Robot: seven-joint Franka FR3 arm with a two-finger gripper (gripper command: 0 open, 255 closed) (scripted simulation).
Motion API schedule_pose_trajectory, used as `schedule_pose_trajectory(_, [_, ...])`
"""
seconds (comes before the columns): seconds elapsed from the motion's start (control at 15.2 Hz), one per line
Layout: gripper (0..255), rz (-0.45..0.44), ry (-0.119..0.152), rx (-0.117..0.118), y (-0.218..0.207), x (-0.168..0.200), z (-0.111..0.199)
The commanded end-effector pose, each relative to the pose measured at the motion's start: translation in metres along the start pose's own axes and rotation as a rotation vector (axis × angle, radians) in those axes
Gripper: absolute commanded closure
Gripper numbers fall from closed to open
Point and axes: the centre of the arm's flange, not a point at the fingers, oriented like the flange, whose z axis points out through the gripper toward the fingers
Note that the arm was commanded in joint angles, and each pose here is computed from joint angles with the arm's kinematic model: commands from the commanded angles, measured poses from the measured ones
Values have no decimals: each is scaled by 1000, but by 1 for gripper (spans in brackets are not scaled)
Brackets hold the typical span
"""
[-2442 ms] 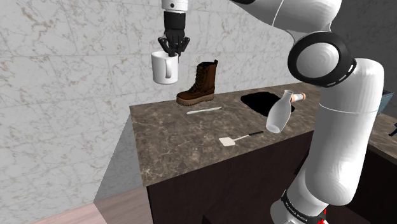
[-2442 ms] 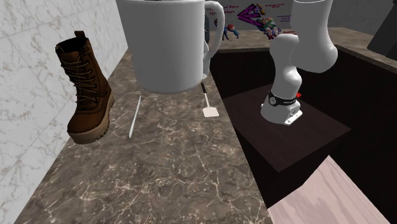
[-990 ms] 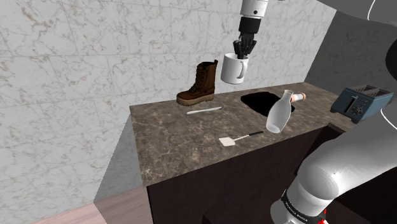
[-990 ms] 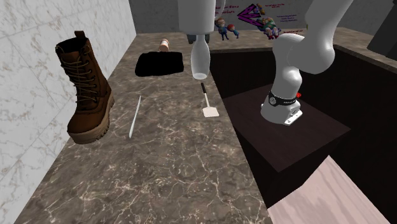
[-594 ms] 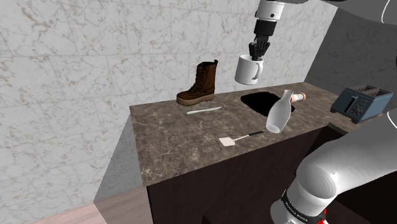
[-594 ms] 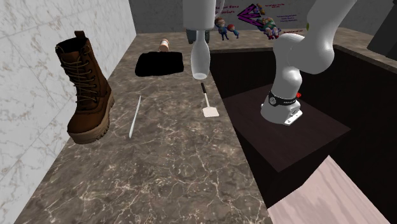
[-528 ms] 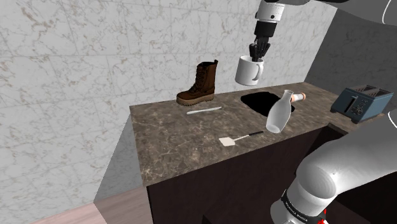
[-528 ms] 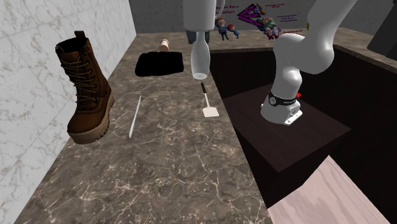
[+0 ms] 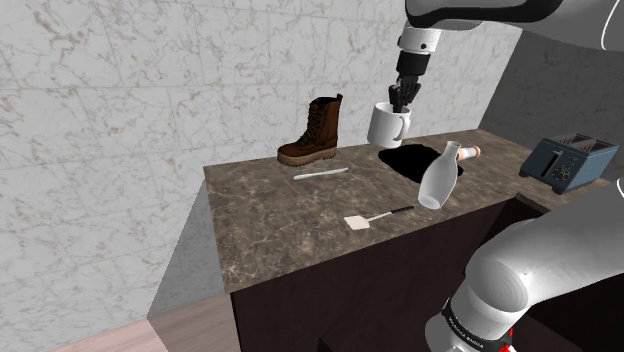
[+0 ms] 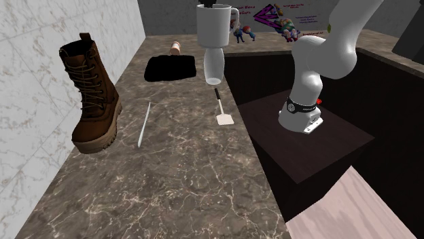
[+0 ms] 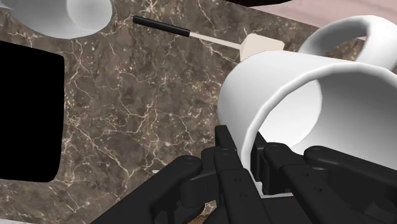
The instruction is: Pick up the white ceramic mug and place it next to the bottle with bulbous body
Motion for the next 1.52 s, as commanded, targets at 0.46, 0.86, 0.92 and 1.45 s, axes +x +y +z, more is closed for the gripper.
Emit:
schedule_pose_trajectory(0.46, [255, 0, 1, 0, 1, -1, 48])
schedule_pose_trajectory(0.86, [255, 0, 1, 0, 1, -2, 80])
schedule_pose_trajectory(0.92, [255, 0, 1, 0, 1, -2, 85])
schedule_pose_trajectory(1.45, [255, 0, 1, 0, 1, -2, 128])
